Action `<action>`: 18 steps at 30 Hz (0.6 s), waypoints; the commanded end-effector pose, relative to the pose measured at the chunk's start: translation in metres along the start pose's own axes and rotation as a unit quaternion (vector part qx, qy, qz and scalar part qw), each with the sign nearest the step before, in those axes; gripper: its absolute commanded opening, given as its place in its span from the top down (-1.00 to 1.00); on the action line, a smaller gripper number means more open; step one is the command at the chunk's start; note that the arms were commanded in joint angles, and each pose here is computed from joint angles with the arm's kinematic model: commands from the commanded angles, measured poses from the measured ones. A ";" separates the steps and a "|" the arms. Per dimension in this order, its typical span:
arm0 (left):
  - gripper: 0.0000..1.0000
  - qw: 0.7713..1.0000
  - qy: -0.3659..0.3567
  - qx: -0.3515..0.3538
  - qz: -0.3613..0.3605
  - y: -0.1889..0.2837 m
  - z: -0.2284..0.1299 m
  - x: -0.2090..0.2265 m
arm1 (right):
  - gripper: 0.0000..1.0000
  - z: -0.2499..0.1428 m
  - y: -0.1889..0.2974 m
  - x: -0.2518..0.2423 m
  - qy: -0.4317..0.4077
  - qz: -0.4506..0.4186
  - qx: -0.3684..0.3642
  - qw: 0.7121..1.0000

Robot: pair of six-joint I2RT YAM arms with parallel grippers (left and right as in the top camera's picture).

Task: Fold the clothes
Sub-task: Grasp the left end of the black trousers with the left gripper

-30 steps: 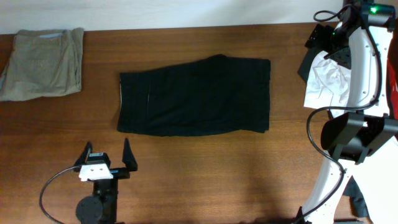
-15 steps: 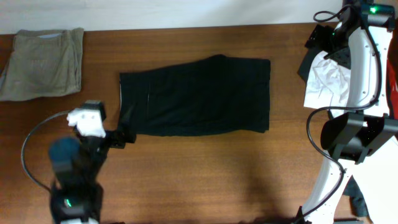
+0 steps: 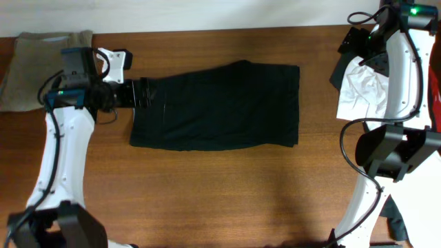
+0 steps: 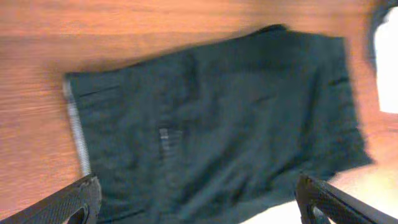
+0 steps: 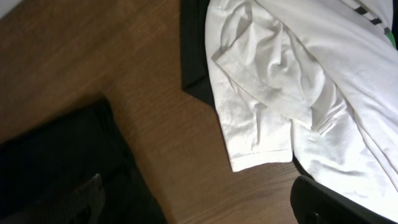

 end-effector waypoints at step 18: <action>-0.98 0.981 0.051 0.168 0.079 -0.113 -0.067 0.088 | -0.97 0.000 0.008 0.000 -0.003 -0.001 -0.010 1.000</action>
Point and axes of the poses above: each gripper's point midway between its finger pads, its own y axis back along the fingers, its own x axis along the line the jaws close on, z = x × y, the point moved 8 cm from there along y, back along the fingers, and after that the axes turned 6 degrees about -y, right-handed, at the moved point
